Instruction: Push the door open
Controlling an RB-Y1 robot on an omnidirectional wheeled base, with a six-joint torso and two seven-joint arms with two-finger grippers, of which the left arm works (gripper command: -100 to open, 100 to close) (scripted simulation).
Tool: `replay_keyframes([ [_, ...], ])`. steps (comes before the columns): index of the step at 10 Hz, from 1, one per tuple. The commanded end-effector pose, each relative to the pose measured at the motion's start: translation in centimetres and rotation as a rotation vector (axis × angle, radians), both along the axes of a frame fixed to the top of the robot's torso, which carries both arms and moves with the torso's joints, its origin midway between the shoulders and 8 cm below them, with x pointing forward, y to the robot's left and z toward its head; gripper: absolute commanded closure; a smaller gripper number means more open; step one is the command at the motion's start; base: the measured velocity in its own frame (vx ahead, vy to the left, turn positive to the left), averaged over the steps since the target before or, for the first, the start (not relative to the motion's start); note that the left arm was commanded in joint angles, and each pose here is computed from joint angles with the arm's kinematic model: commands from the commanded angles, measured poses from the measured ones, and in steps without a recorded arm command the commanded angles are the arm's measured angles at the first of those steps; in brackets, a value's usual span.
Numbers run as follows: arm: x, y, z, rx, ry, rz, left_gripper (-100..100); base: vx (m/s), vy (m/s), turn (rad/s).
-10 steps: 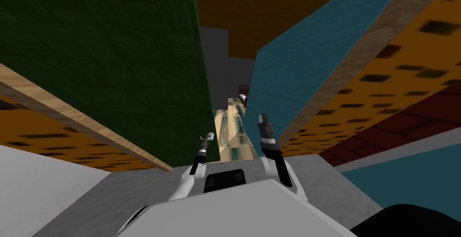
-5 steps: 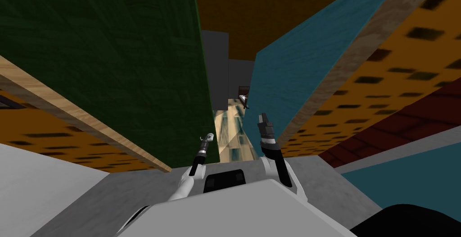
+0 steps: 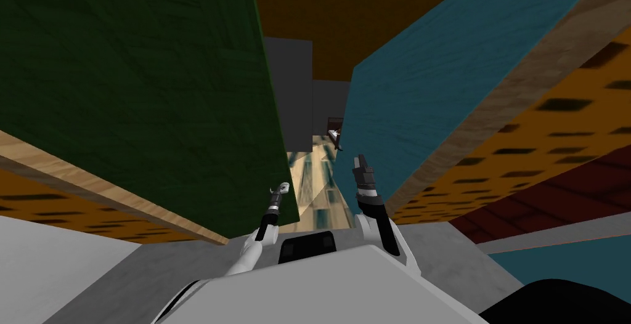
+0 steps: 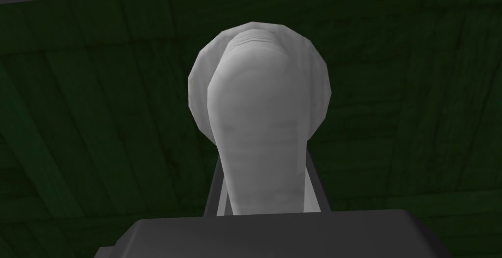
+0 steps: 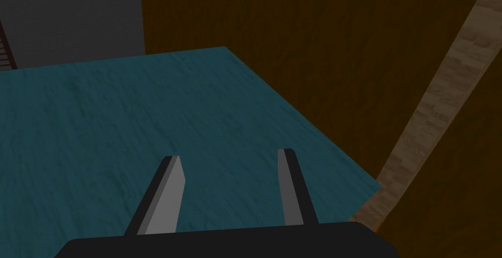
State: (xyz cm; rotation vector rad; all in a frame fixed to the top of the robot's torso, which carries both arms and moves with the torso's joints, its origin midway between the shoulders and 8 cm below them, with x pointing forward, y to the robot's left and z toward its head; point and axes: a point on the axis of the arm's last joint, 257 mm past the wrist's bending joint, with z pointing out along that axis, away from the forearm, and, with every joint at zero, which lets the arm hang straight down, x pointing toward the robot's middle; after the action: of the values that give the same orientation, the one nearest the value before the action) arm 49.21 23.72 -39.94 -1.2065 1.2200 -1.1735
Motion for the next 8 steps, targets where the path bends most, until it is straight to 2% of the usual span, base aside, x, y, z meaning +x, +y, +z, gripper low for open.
replay_keyframes([
  [1, 0.2, 1.5, 0.7, 0.012, -0.014, 0.021, 100, 0.142, -0.046, 0.015],
  [2, 0.2, 3.1, 0.8, 0.016, -0.015, 0.052, 100, 0.166, -0.055, 0.082],
  [3, 0.2, 3.1, 0.8, 0.016, -0.015, 0.052, 100, 0.148, -0.061, 0.037],
  [4, 0.1, 4.3, 0.9, 0.018, -0.016, 0.076, 100, 0.165, -0.068, 0.074],
  [5, 0.1, 4.3, 0.9, 0.018, -0.016, 0.076, 100, 0.139, -0.055, 0.025],
  [7, 0.0, 6.2, 1.0, 0.019, -0.018, 0.118, 100, 0.159, -0.083, 0.058],
  [8, 0.5, 6.2, 2.1, 0.019, -0.043, 0.117, 100, 0.138, -0.082, 0.079],
])
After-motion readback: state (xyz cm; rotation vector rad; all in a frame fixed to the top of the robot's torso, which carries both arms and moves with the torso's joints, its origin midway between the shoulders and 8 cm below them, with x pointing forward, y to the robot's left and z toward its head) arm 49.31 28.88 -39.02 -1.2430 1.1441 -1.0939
